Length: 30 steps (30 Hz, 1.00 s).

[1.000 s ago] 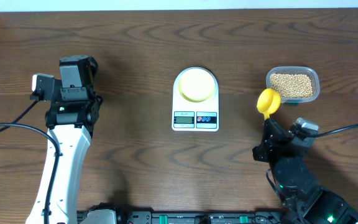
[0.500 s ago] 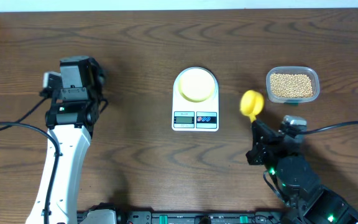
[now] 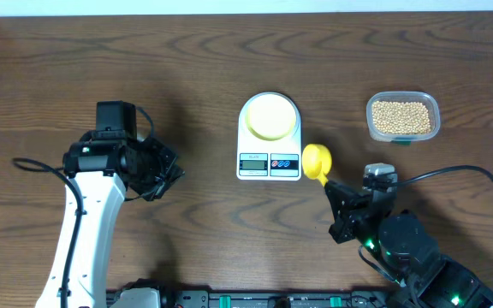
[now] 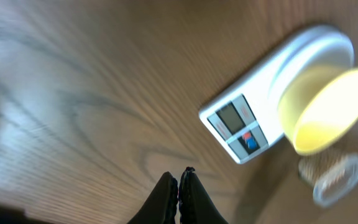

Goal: Scoop item into bowl and weigh 50g on scale
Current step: 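Move the left gripper forward over the scale's display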

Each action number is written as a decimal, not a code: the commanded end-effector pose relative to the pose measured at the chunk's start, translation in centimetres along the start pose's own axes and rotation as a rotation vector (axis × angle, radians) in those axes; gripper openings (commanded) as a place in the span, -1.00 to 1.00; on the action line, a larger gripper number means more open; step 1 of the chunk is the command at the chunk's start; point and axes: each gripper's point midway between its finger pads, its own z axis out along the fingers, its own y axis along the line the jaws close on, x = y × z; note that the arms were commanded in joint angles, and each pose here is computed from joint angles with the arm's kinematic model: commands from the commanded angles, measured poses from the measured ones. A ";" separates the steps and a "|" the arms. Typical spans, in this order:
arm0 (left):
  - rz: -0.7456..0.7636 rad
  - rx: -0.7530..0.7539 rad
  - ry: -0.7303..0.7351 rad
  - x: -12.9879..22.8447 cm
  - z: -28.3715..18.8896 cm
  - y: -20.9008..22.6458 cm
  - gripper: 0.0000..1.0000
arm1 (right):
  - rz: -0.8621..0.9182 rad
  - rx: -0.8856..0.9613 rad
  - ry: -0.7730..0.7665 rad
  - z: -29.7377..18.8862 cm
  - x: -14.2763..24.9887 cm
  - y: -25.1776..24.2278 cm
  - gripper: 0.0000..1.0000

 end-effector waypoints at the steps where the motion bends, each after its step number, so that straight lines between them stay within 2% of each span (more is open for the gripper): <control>1: 0.192 0.071 0.031 2.0 -0.1 -1.9 -0.86 | -0.016 -0.032 0.024 -0.4 0.0 0.7 -0.98; 5: 0.368 0.147 -0.021 3.8 -0.4 -5.0 -0.86 | -0.020 -0.018 0.042 -0.4 0.5 0.3 -0.98; 9: 0.530 0.115 -0.165 5.0 -0.2 -6.7 -0.86 | -0.022 -0.010 0.046 -0.4 0.6 0.1 -0.98; 20: 0.643 -0.032 -0.426 6.0 -0.1 -6.9 -0.85 | -0.027 0.023 0.057 -0.4 0.9 -0.6 -0.98; 30: 0.652 -0.110 -0.375 6.1 2.6 -6.3 -0.86 | -0.038 0.145 -0.006 -0.5 0.0 -2.8 -0.98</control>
